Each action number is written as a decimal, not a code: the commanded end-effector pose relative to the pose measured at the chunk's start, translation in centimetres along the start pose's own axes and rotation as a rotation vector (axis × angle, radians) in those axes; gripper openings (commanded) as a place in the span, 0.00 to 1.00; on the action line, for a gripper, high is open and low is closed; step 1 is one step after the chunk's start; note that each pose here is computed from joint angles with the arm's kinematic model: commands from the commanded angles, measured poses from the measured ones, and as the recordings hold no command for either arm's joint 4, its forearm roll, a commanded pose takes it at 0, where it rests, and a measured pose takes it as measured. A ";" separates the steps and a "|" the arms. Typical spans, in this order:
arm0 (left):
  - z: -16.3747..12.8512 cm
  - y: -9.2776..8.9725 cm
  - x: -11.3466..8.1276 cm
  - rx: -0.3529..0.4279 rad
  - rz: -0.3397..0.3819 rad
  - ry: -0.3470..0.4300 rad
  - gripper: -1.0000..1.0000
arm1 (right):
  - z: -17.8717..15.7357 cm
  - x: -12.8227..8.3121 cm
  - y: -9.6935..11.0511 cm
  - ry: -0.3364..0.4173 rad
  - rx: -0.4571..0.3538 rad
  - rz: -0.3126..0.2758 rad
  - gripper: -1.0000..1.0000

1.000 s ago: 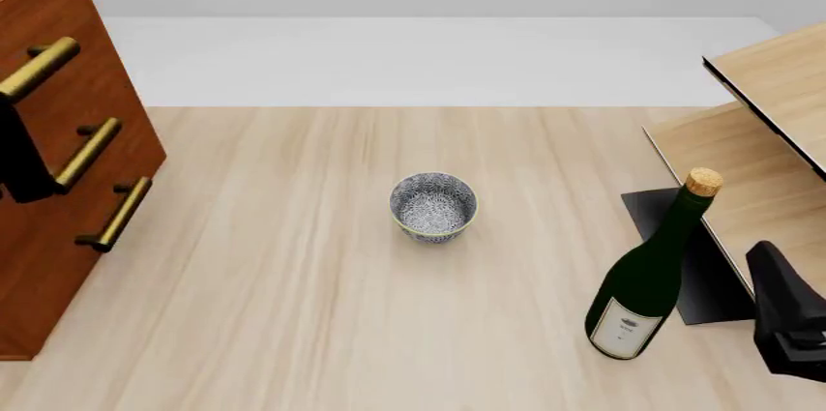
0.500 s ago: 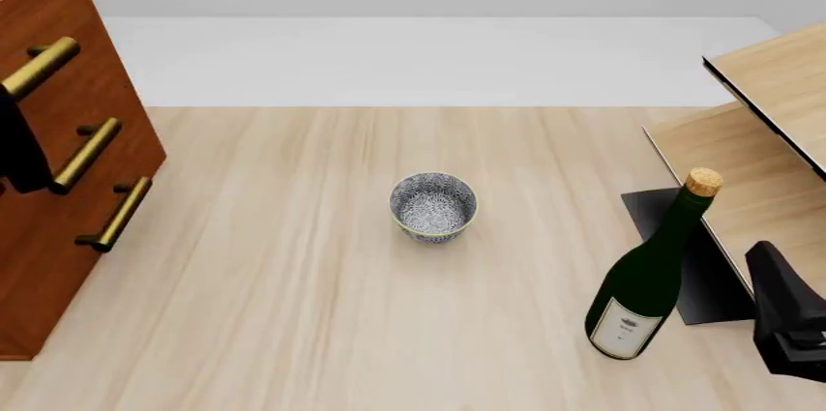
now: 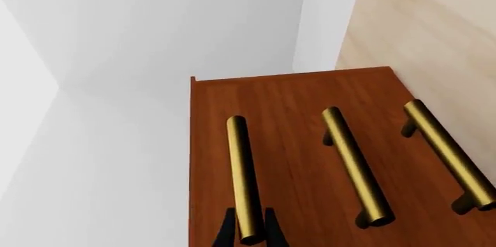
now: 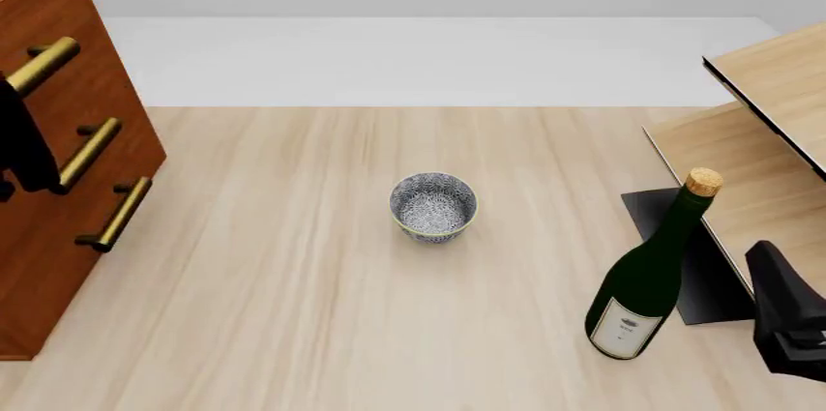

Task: Close the bottom drawer of the cabinet and open the top drawer.

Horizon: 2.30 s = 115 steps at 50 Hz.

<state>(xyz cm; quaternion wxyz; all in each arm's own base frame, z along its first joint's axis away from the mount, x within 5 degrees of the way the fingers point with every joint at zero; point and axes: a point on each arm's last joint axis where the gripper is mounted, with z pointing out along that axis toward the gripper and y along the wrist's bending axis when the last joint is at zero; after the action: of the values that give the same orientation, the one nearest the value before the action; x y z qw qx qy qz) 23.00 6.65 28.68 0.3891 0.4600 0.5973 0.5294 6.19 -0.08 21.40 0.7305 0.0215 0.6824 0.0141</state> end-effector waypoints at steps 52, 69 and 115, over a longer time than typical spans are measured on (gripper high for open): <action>0.2 0.1 -2.4 -0.052 0.074 -0.093 0.00 | 0.2 0.0 0.0 0.002 0.006 0.010 1.00; -0.4 0.4 -3.3 -0.058 0.090 -0.133 0.00 | 0.4 -0.1 -0.1 0.004 0.010 0.019 1.00; 0.3 1.4 -5.7 -0.066 0.081 -0.224 0.00 | 0.4 -0.1 -0.1 0.006 0.016 0.028 1.00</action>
<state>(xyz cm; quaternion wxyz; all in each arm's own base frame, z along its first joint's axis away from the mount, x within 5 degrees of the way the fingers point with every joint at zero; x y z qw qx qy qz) 23.55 2.08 28.80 0.4335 0.5149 0.5501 0.4944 6.60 -0.18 21.47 0.7282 0.0362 0.6841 0.0188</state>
